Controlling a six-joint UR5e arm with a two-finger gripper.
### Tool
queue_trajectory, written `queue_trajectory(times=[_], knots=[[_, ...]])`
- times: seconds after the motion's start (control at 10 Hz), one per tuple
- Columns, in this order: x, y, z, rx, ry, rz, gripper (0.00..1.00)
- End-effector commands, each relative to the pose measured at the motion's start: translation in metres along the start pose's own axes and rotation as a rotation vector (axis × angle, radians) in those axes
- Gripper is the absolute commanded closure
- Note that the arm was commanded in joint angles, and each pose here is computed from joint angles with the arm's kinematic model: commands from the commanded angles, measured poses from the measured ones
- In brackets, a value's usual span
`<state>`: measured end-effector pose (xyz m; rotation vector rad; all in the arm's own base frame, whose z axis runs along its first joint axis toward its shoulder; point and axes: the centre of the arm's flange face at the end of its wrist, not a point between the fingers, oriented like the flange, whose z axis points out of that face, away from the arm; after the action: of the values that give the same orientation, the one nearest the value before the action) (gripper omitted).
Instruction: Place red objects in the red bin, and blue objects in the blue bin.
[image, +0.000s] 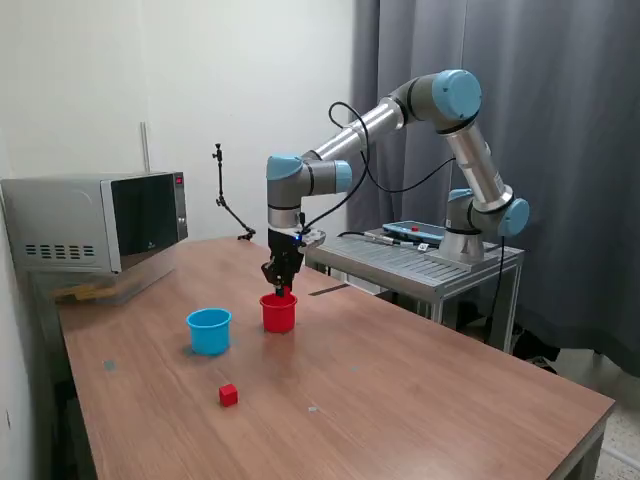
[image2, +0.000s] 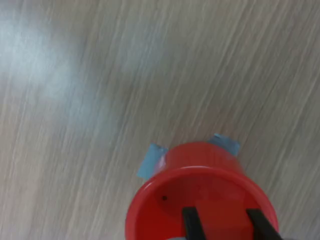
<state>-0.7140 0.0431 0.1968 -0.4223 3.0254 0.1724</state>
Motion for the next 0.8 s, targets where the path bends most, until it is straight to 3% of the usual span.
queue_trajectory(times=[0.0, 0.7], knots=[[-0.0002, 0.0012, 0.0003, -0.001, -0.001, 0.0, 1.0], [-0.0018, 0.0005, 0.0038, -0.002, -0.014, -0.001, 1.0]])
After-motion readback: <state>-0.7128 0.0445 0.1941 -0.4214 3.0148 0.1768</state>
